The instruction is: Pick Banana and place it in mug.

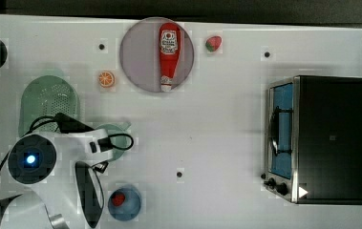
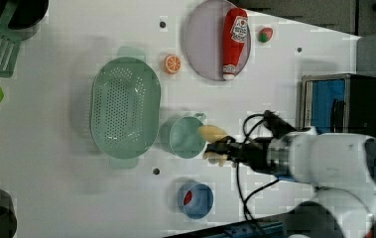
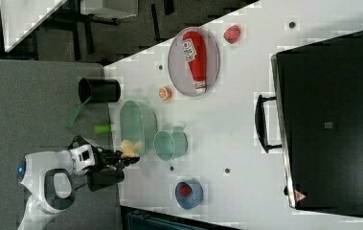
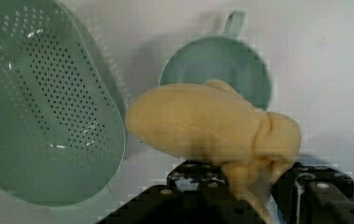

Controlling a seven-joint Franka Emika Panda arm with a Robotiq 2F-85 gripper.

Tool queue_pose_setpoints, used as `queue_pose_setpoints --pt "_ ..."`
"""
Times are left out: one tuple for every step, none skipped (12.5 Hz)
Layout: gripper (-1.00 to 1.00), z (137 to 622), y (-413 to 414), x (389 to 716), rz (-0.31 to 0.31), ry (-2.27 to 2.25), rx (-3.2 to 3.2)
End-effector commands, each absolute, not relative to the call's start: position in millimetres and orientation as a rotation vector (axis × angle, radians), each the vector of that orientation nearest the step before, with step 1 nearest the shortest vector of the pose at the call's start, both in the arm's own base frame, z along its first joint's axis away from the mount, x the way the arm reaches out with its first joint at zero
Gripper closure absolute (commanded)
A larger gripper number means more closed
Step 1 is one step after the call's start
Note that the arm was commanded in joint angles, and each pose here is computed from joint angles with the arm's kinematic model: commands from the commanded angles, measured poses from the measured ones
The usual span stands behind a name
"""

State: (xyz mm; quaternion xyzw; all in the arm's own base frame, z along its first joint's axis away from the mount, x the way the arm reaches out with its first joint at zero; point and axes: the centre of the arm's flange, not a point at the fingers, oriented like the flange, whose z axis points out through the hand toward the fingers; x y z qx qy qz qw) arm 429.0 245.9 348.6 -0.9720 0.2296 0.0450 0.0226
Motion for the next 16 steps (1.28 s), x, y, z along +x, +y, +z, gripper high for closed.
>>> queue_pose_setpoints --pt "0.37 341.2 248.0 442.4 0.035 0.905 -3.002" --pt "0.37 331.6 248.1 444.0 0.033 0.879 -3.026" --pt "0.37 323.8 248.9 447.3 0.033 0.88 -3.01" --pt "0.37 314.1 248.2 448.9 0.049 0.883 -3.006" --pt "0.37 306.4 248.9 451.0 0.052 0.888 -2.993" --pt "0.33 299.5 247.5 452.1 0.058 0.903 -2.986" --pt "0.15 298.1 248.6 454.9 0.037 0.9 -2.968" --pt "-0.07 296.1 249.2 455.2 0.032 0.898 -2.961" --pt "-0.29 293.2 249.5 453.2 0.04 0.897 -2.965" --pt "-0.51 293.8 247.5 454.8 0.038 0.908 -2.961" --pt "-0.74 294.1 245.9 456.1 0.036 0.914 -2.959" --pt "-0.99 292.3 244.1 455.3 0.042 0.918 -2.962" --pt "-1.0 294.4 242.6 457.9 0.031 0.924 -2.954" --pt "-1.0 302.5 239.3 464.0 0.007 0.938 -2.938" --pt "-1.0 316.9 232.8 472.5 -0.032 0.962 -2.916" --pt "-1.0 334.4 222.7 480.0 -0.063 0.993 -2.904"
